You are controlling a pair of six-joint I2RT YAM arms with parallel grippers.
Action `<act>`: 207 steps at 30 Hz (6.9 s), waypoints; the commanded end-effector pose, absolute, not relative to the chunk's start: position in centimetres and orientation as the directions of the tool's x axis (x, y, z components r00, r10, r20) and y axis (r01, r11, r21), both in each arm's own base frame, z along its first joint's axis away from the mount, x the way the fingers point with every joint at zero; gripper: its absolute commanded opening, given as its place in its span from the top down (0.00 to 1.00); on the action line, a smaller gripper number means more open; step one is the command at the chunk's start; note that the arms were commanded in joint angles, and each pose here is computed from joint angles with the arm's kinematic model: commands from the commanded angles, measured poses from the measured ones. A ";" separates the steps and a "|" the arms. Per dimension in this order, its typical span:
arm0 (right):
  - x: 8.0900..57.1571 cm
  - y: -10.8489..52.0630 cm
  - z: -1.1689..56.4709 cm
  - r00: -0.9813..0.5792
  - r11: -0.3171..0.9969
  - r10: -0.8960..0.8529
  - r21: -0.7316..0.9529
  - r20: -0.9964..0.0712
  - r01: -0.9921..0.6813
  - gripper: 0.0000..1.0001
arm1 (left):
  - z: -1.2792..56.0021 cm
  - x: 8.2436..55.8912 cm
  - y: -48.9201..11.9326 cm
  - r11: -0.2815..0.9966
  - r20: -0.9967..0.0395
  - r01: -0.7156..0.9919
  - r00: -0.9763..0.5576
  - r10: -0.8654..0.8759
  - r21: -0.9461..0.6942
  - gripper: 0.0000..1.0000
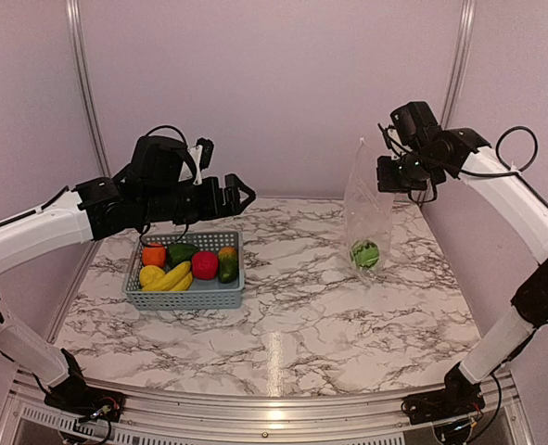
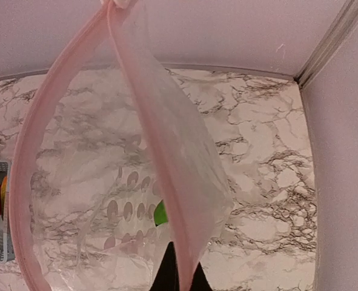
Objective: Place the food in the zip-top bag and seal the zipper
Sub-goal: Pick up the fake fruit from the bin, then place the fake fruit in the zipper food storage bag, then pick up the fake fruit from the bin.
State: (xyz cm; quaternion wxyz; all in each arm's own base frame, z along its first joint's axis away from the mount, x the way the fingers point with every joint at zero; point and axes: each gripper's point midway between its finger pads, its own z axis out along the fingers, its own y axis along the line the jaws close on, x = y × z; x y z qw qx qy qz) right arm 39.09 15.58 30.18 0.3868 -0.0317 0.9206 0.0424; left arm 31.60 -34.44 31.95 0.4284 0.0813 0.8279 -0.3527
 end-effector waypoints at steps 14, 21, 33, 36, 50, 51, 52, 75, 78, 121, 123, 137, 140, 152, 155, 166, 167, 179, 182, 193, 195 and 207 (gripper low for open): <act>39.2 15.0 26.4 -0.738 0.990 -0.118 -0.020 -0.665 -0.140 1.00 | 21.7 31.1 -26.9 0.953 -0.649 0.230 -0.759 0.048 -0.199 0.13; 38.5 18.1 23.7 -0.769 0.975 -0.113 0.078 -0.629 -0.207 1.00 | 19.9 30.7 -25.2 0.970 -0.598 0.214 -0.795 0.102 -0.119 0.13; 37.7 21.7 23.2 -0.766 0.948 -0.156 0.123 -0.623 -0.293 1.00 | 15.3 31.3 -21.0 0.989 -0.497 0.143 -0.857 0.136 0.025 0.12; 37.6 21.9 23.2 -0.766 0.946 -0.158 0.127 -0.623 -0.298 1.00 | 14.5 31.9 -20.9 0.988 -0.488 0.148 -0.859 0.152 0.045 0.12; 37.3 21.8 23.0 -0.769 0.945 -0.156 0.134 -0.621 -0.300 1.00 | 11.6 36.5 -22.5 0.995 -0.425 0.087 -0.903 0.061 -0.042 0.19; 37.3 21.8 23.0 -0.769 0.945 -0.156 0.133 -0.620 -0.300 1.00 | 11.4 36.6 -22.6 0.996 -0.420 0.083 -0.906 0.056 -0.045 0.20; 37.3 21.8 23.1 -0.767 0.945 -0.155 0.134 -0.622 -0.300 1.00 | 11.2 36.8 -22.7 0.996 -0.416 0.079 -0.908 0.052 -0.048 0.19; 37.1 21.9 22.2 -0.775 0.945 -0.149 0.144 -0.614 -0.295 1.00 | 6.4 38.9 -23.5 0.997 -0.325 0.063 -0.944 0.047 -0.038 0.20; 37.3 22.1 22.3 -0.774 0.943 -0.149 0.149 -0.616 -0.299 1.00 | 6.0 39.0 -23.3 0.998 -0.319 0.060 -0.947 0.048 -0.028 0.20; 37.4 29.0 23.8 -0.778 0.873 -0.163 0.279 -0.606 -0.401 1.00 | 30.9 34.5 -36.0 0.681 -0.708 0.510 -0.706 -0.019 -0.526 0.40; 37.4 29.6 24.1 -0.776 0.865 -0.163 0.290 -0.609 -0.409 1.00 | 32.0 33.7 -37.7 0.625 -0.715 0.545 -0.698 -0.032 -0.560 0.41; 36.9 31.8 26.5 -0.781 0.821 -0.160 0.357 -0.604 -0.445 1.00 | 29.9 34.4 -43.4 0.569 -0.620 0.458 -0.776 -0.118 -0.683 0.44; 36.8 31.8 26.8 -0.780 0.818 -0.159 0.362 -0.606 -0.448 1.00 | 28.3 35.2 -44.0 0.606 -0.594 0.418 -0.797 -0.113 -0.677 0.44; 35.8 31.4 27.1 -0.782 0.810 -0.146 0.381 -0.606 -0.446 1.00 | 23.8 38.2 -44.2 0.747 -0.489 0.215 -0.856 -0.166 -0.630 0.35; 35.9 31.4 27.5 -0.777 0.809 -0.138 0.382 -0.615 -0.446 1.00 | 23.7 38.7 -44.9 0.745 -0.480 0.207 -0.861 -0.169 -0.634 0.31; 36.5 30.4 28.0 -0.777 0.831 -0.100 0.377 -0.621 -0.409 1.00 | 31.4 39.3 -45.1 0.686 -0.600 0.331 -0.777 -0.192 -0.648 0.07; 36.5 30.3 27.9 -0.777 0.832 -0.098 0.377 -0.621 -0.407 1.00 | 32.3 38.9 -45.1 0.668 -0.610 0.355 -0.769 -0.189 -0.654 0.07; 36.8 28.2 33.2 -0.713 0.846 -0.035 0.359 -0.701 -0.395 1.00 | 34.6 34.7 -34.4 0.814 -0.789 0.387 -0.600 -0.135 -0.433 0.08; 37.9 25.8 32.6 -0.696 0.897 -0.044 0.279 -0.717 -0.344 1.00 | 31.4 34.0 -30.7 0.874 -0.780 0.313 -0.616 -0.111 -0.371 0.03; 38.7 24.3 32.3 -0.709 0.893 -0.056 0.282 -0.703 -0.350 1.00 | 23.3 32.7 -25.4 0.957 -0.629 0.168 -0.777 -0.019 -0.237 0.04; 39.0 23.3 34.3 -0.669 0.903 -0.040 0.259 -0.742 -0.342 1.00 | 22.5 32.3 -24.9 0.960 -0.600 0.167 -0.800 0.000 -0.223 0.05; 38.3 21.5 31.8 -0.704 0.907 -0.018 0.285 -0.710 -0.310 1.00 | 20.3 30.8 -17.6 0.996 -0.549 0.065 -0.832 0.086 0.058 0.01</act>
